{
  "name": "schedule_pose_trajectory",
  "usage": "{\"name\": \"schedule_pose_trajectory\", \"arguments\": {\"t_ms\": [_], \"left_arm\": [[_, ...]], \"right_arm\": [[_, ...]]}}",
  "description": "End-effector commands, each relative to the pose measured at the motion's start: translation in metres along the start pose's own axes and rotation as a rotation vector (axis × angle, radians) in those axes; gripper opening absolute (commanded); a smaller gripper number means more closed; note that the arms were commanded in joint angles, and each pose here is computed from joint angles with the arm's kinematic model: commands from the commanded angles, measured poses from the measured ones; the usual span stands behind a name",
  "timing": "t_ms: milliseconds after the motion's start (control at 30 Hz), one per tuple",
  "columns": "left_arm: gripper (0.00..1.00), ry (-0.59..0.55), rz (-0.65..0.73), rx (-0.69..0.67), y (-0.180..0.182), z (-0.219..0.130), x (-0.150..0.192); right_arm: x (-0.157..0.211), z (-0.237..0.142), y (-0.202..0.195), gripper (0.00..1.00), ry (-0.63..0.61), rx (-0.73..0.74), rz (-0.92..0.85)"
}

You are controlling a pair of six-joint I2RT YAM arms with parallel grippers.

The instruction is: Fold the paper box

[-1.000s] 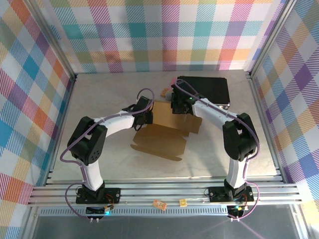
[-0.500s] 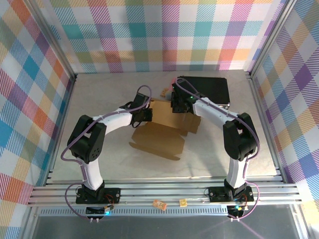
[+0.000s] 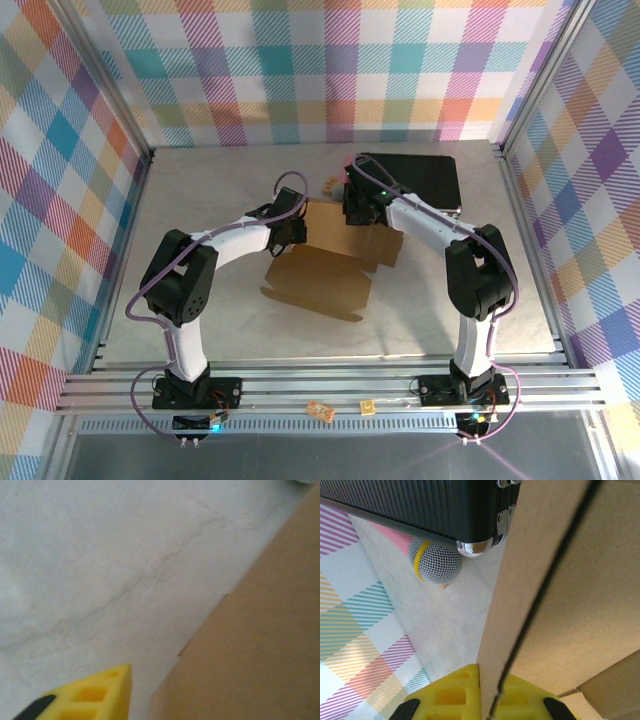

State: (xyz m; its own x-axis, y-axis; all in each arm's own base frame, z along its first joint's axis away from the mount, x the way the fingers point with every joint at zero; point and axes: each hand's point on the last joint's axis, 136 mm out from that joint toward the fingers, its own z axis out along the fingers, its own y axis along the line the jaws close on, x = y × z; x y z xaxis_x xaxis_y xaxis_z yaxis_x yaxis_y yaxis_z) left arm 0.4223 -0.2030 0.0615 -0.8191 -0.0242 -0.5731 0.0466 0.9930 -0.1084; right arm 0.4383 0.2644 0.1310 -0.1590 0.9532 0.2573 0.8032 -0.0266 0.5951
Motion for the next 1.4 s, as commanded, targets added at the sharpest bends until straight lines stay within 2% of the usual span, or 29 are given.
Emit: {"name": "schedule_pose_trajectory", "arguments": {"t_ms": [0, 100, 200, 567, 933, 967, 1000, 1100, 1367], "left_arm": [[0.48, -0.070, 0.000, -0.016, 0.012, -0.013, -0.017], [0.55, -0.094, -0.003, 0.030, 0.010, -0.022, -0.027], [0.58, -0.110, -0.008, 0.076, 0.008, -0.029, -0.035], [0.59, -0.110, 0.041, 0.182, -0.011, -0.034, -0.044], [0.56, -0.144, 0.063, 0.144, -0.007, -0.042, -0.055], [0.53, -0.147, 0.062, 0.145, -0.007, -0.043, -0.056], [0.43, -0.146, 0.063, 0.150, -0.009, -0.042, -0.057], [0.02, -0.136, 0.062, 0.145, -0.009, -0.038, -0.055], [0.00, -0.124, 0.064, -0.042, 0.010, -0.036, -0.045]], "right_arm": [[-0.001, -0.005, -0.049, 0.00, -0.007, 0.208, 0.011], [-0.002, -0.005, -0.050, 0.00, -0.010, 0.212, 0.013], [-0.001, -0.004, -0.050, 0.00, -0.011, 0.213, 0.014], [0.000, -0.005, -0.050, 0.00, -0.012, 0.230, 0.015], [0.000, -0.005, -0.051, 0.00, -0.007, 0.239, 0.009], [0.000, -0.006, -0.052, 0.00, -0.008, 0.240, 0.010], [0.000, -0.006, -0.051, 0.00, -0.007, 0.239, 0.010], [0.000, -0.007, -0.050, 0.00, -0.007, 0.235, 0.010], [0.001, -0.008, -0.051, 0.00, -0.006, 0.240, 0.004]]}}
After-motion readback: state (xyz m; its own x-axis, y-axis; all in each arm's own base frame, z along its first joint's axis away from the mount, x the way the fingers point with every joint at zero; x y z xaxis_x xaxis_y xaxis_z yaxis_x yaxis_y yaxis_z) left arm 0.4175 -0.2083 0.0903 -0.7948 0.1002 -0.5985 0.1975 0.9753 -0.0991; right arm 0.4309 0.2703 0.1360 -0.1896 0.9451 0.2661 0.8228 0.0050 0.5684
